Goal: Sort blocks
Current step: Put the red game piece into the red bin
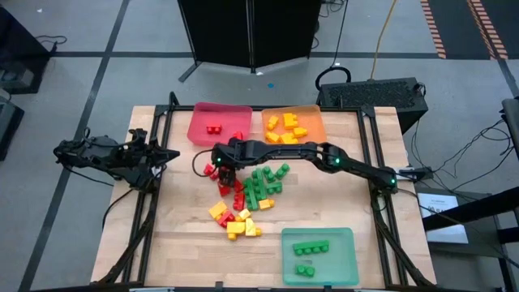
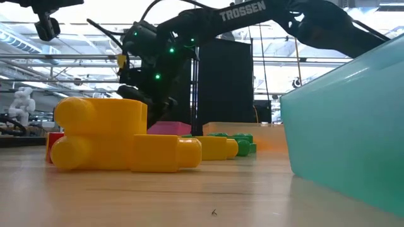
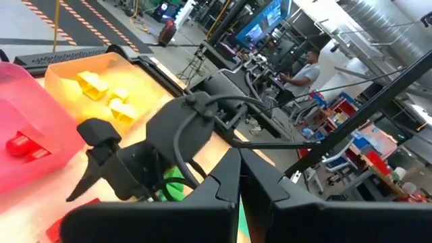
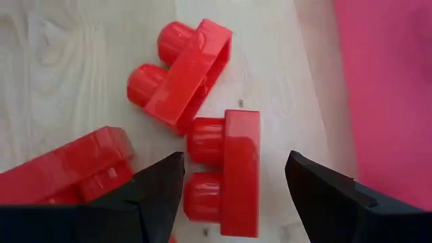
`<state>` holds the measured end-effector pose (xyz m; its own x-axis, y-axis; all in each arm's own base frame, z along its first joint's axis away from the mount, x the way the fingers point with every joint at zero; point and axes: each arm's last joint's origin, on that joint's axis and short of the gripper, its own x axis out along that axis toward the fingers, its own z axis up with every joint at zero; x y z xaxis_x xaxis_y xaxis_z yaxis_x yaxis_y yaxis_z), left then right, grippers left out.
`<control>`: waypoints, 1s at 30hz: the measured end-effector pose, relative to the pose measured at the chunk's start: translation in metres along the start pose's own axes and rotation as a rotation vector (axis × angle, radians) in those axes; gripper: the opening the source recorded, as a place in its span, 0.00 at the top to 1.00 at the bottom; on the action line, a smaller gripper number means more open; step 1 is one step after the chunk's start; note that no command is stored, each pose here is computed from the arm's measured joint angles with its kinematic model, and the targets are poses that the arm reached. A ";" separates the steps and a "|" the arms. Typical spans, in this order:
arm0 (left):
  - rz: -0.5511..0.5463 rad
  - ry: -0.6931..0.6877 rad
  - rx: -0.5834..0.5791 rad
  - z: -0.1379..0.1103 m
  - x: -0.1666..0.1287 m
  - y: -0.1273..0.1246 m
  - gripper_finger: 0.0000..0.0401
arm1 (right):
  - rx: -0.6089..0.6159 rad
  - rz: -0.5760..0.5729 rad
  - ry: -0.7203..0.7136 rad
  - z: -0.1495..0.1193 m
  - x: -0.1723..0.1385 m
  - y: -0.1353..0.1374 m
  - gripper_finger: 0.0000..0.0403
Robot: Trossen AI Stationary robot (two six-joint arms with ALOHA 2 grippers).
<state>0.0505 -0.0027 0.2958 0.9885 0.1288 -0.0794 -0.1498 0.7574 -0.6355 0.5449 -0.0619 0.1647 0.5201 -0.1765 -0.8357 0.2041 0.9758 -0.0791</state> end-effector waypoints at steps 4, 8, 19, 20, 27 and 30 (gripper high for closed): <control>0.001 0.000 0.001 0.000 0.000 0.000 0.97 | 0.022 0.003 -0.005 0.001 0.002 -0.013 0.38; 0.002 0.000 0.001 0.000 0.000 0.000 0.97 | 0.022 0.021 -0.010 0.000 0.007 -0.010 0.38; 0.007 0.001 0.003 0.000 0.000 0.000 0.97 | 0.067 0.045 0.046 -0.011 0.024 -0.008 0.38; 0.009 -0.001 0.003 0.000 0.000 0.001 0.97 | 0.073 0.044 0.054 -0.012 0.024 -0.008 0.38; 0.009 -0.001 0.003 0.000 0.000 0.001 0.97 | 0.093 0.022 0.095 -0.017 0.025 -0.004 0.62; 0.008 0.000 0.003 0.000 0.000 0.001 0.97 | 0.119 0.034 0.113 -0.018 0.024 0.000 0.72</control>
<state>0.0505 -0.0025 0.2952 0.9872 0.1353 -0.0844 -0.1580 0.7580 -0.6328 0.5425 -0.0639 0.1349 0.4330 -0.1218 -0.8931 0.2884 0.9575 0.0092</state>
